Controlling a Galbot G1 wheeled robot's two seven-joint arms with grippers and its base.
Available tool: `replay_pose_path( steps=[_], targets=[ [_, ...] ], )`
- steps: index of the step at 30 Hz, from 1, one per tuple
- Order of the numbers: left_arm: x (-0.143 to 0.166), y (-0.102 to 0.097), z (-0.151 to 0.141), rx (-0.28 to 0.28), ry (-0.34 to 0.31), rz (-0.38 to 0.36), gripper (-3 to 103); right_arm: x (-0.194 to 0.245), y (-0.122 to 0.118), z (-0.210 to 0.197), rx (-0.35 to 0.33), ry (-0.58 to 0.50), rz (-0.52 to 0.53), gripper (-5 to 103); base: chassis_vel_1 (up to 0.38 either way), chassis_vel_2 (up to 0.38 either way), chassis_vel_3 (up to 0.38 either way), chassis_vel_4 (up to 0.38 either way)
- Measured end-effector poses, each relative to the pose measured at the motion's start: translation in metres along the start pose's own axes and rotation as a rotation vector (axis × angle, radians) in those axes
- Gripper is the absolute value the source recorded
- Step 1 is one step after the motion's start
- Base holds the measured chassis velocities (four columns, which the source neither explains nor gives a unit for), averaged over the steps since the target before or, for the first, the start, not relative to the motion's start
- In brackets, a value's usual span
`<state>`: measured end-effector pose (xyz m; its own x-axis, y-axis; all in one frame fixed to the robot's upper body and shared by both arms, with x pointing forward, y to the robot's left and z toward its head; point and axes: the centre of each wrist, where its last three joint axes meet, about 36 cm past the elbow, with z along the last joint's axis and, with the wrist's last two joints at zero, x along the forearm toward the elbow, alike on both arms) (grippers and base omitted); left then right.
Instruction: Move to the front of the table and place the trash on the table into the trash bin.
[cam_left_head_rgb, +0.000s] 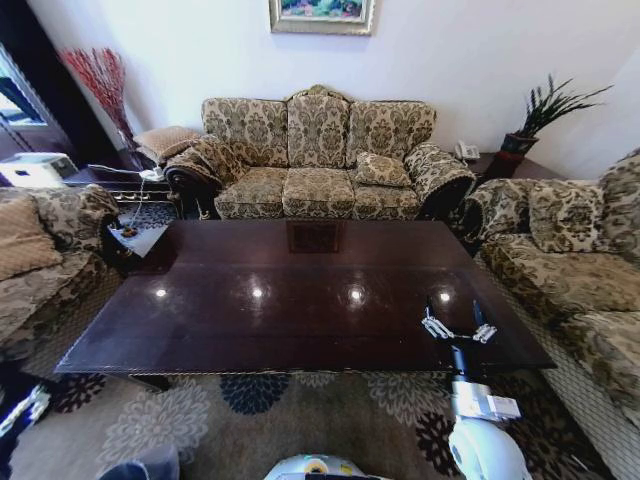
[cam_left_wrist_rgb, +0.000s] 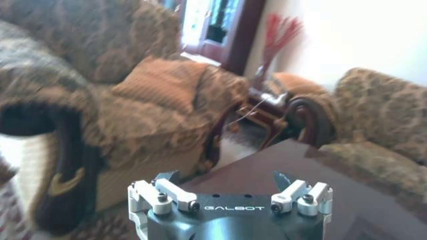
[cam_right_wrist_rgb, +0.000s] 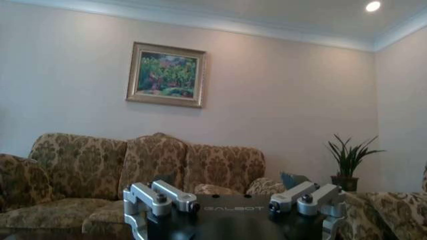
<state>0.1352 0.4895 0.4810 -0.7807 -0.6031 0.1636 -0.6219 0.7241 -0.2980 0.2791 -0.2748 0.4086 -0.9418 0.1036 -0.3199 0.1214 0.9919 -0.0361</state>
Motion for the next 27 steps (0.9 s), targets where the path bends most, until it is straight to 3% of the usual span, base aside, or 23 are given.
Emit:
replay_pose_path(
  steps=[18, 27],
  targets=[
    [0.064, -0.098, -0.070, -0.166, -0.156, 0.269, 96, 0.000, 0.000, 0.000, 0.000, 0.000, 0.000, 100, 0.000, 0.000, 0.000, 0.000],
    [0.070, -0.101, -0.073, -0.181, -0.148, 0.279, 96, 0.000, 0.000, 0.000, 0.000, 0.000, 0.000, 100, 0.000, 0.000, 0.000, 0.000]
  ],
)
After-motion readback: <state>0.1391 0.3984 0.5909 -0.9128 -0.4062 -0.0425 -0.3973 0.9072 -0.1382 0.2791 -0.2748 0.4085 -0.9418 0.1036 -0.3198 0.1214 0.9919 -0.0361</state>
